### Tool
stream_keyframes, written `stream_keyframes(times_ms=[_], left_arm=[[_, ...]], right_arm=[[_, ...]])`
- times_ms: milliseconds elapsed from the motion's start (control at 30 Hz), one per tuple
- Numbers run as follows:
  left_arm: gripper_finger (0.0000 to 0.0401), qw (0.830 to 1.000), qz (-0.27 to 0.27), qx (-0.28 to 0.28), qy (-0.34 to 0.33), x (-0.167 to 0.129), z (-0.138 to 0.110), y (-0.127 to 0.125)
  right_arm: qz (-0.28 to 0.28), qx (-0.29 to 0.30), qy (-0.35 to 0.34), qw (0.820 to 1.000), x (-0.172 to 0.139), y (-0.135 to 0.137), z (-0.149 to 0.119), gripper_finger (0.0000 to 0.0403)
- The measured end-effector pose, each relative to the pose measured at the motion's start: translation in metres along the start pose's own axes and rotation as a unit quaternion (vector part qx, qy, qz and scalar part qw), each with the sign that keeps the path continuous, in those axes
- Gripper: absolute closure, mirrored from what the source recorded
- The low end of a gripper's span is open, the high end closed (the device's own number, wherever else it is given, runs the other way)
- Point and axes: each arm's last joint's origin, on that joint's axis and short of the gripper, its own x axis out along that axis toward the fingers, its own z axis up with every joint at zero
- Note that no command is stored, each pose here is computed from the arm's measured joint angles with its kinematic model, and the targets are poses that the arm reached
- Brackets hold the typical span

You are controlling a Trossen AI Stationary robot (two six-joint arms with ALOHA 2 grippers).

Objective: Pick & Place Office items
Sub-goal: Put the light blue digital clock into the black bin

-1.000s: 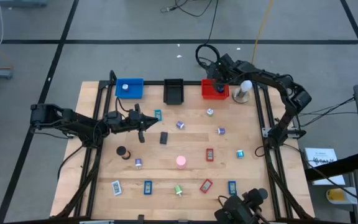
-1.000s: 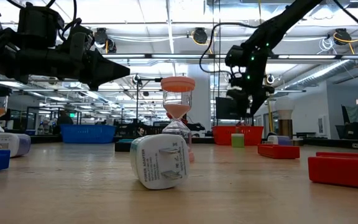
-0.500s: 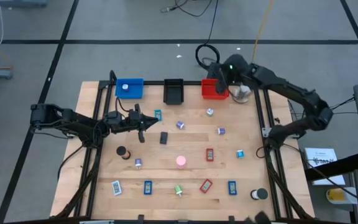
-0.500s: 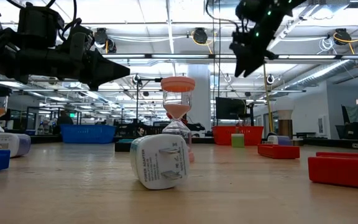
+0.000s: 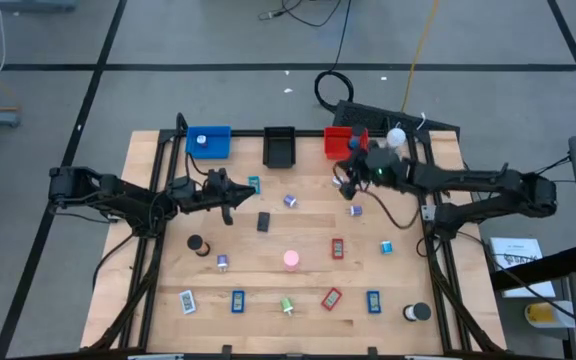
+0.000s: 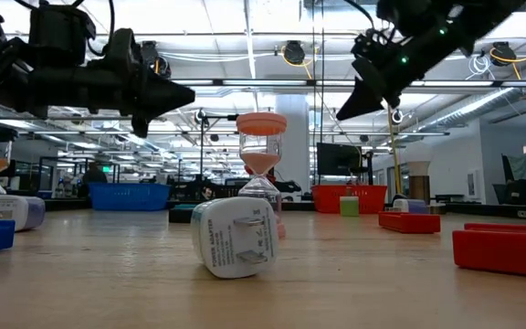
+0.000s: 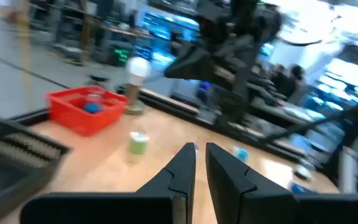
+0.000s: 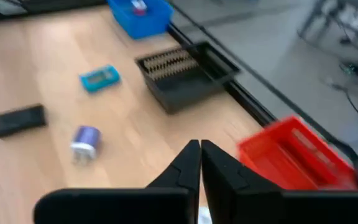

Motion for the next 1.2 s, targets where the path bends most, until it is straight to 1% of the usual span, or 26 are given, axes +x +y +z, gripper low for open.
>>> stream_keyframes(times_ms=[33,100,200,267,333,367,467,533,667,733,800,933,1033,1133,1200], left_arm=[[0.0359,1.0,-0.009,0.0,0.004,0.002,0.001,-0.001],[0.0359,1.0,-0.006,0.002,0.021,0.007,0.001,-0.002],[0.0363,0.997,0.037,0.023,0.067,0.014,-0.003,-0.002],[0.0377,0.991,0.074,0.036,0.101,0.02,-0.004,-0.003],[0.0394,0.98,0.124,0.046,0.147,0.026,-0.006,-0.004],[0.0396,0.973,0.148,0.052,0.169,0.029,-0.006,-0.006],[0.0386,0.951,0.218,0.055,0.213,0.035,-0.003,-0.012],[0.0374,0.939,0.257,0.036,0.227,0.037,0.0,-0.016],[0.0339,0.93,0.281,0.001,0.237,0.043,0.0,-0.024],[0.0314,0.925,0.3,-0.017,0.234,0.046,-0.005,-0.025],[0.0285,0.916,0.325,-0.032,0.232,0.047,-0.014,-0.023],[0.0224,0.892,0.386,-0.06,0.23,0.051,-0.033,-0.01],[0.0179,0.879,0.411,-0.073,0.231,0.054,-0.044,0.001],[0.0137,0.874,0.421,-0.074,0.231,0.058,-0.053,0.009],[0.0111,0.875,0.421,-0.065,0.229,0.061,-0.056,0.014]], right_arm=[[0.007,0.001,-0.015,1.0,0.0,0.003,-0.005,0.0386],[0.017,-0.005,-0.047,0.999,0.0,0.007,-0.014,0.0382],[0.027,-0.016,-0.086,0.996,-0.001,0.01,-0.027,0.0385],[0.044,-0.016,-0.108,0.993,-0.001,0.011,-0.032,0.0391],[0.051,-0.022,-0.122,0.991,-0.001,0.01,-0.033,0.0399],[0.051,-0.026,-0.128,0.99,-0.002,0.01,-0.032,0.0401],[0.05,-0.027,-0.142,0.988,-0.005,0.009,-0.029,0.04],[0.05,-0.027,-0.147,0.987,-0.007,0.009,-0.027,0.04],[0.05,-0.024,-0.156,0.986,-0.01,0.008,-0.024,0.0402],[0.051,-0.024,-0.156,0.986,-0.01,0.008,-0.024,0.0401],[0.051,-0.022,-0.156,0.986,-0.01,0.008,-0.024,0.0402],[0.051,-0.021,-0.156,0.986,-0.01,0.008,-0.024,0.0401],[0.051,-0.021,-0.155,0.986,-0.01,0.008,-0.024,0.0402],[0.05,-0.02,-0.155,0.986,-0.01,0.008,-0.024,0.0402],[0.05,-0.02,-0.155,0.986,-0.01,0.008,-0.024,0.0401]])
